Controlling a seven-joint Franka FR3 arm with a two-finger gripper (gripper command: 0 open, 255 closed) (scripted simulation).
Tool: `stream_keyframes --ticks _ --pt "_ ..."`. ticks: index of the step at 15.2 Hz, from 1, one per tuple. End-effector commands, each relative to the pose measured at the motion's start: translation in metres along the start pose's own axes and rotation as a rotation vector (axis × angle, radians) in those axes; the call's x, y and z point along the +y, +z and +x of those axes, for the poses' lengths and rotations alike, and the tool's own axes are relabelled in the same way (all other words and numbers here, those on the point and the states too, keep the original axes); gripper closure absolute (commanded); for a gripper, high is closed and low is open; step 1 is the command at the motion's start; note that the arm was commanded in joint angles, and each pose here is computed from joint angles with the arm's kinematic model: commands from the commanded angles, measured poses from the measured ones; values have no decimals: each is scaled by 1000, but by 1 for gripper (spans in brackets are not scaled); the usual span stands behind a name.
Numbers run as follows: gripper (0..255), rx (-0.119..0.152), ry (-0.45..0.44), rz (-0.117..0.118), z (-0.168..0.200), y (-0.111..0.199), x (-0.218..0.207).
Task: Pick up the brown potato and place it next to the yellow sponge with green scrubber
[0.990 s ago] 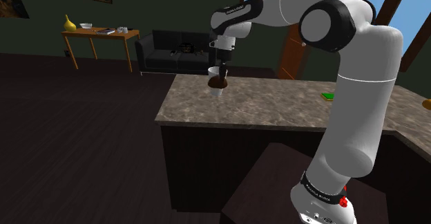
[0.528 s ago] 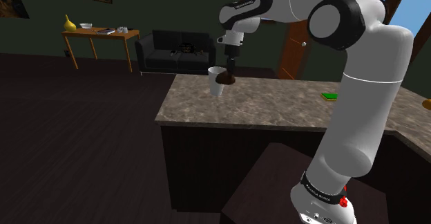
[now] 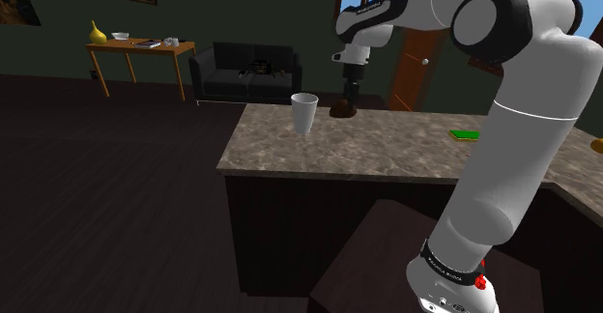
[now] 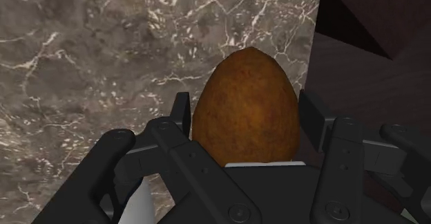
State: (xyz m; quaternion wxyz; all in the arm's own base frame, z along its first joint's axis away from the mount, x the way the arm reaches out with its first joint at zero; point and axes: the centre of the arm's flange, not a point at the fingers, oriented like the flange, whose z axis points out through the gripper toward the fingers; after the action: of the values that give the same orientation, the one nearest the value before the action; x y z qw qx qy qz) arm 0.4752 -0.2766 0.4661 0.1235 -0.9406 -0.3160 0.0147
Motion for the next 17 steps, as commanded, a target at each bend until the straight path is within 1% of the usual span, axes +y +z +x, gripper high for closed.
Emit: stream_keyframes --ticks 1,17 --pt "255 0 -1 1 -25 -1 4" --pt "255 0 -1 1 -232 -21 38"
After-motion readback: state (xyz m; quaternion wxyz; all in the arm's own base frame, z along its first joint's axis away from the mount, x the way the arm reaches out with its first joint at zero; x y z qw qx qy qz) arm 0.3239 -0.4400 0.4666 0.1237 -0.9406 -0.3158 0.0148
